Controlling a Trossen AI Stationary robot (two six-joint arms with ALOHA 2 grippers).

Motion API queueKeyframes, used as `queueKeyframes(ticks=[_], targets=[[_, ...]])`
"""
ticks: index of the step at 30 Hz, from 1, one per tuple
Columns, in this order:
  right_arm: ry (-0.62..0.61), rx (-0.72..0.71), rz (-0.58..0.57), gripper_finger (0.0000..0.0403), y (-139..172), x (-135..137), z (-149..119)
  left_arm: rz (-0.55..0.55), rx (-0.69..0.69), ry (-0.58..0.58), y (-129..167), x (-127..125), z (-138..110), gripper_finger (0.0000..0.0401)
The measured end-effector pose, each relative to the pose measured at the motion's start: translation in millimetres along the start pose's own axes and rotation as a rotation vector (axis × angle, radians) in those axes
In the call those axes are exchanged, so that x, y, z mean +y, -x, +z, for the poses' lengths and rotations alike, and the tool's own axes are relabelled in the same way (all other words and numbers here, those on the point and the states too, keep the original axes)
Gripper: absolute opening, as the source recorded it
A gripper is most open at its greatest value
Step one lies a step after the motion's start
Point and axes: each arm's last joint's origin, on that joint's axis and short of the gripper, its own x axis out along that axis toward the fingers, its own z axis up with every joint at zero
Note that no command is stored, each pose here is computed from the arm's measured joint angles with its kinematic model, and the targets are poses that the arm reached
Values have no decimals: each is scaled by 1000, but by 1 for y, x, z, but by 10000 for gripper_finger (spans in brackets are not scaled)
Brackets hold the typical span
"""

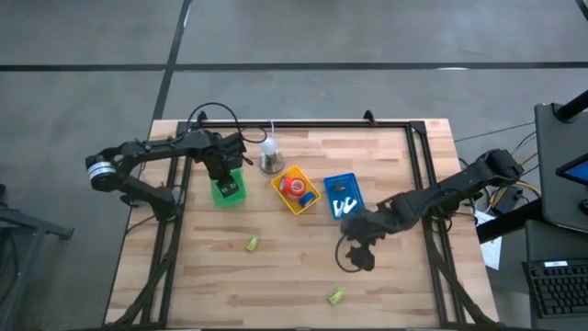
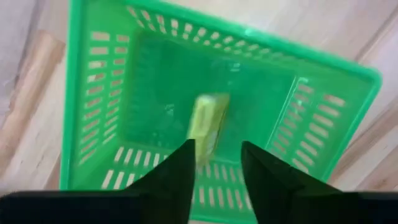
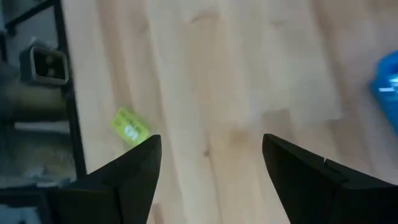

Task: Pick and place Stapler, Stapler remover, tape
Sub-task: Put the bottom staple box into the green basket

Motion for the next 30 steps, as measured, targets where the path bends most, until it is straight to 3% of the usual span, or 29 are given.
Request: queueKeyframes(ticks=[4,9,14,20,25,30], targets=[[72,-2,51,278,-13,6,-7,-3,-12,59,4,-1,3,175],[304,25,90,274,-36,26,-14,-104,-52,94,17,-5,7,204],[415,93,73,264,-60,42,-13,-208,-120,140,37,-9,12,205],[559,150,104,256,-88,63,-9,-253,-214,238,58,-12,13,204],[622,192,106,261,-108,78,-19,-273,-259,303,69,-13,8,204],[639,199,118,271,-124,91,-24,-283,-299,296,77,-14,3,204]])
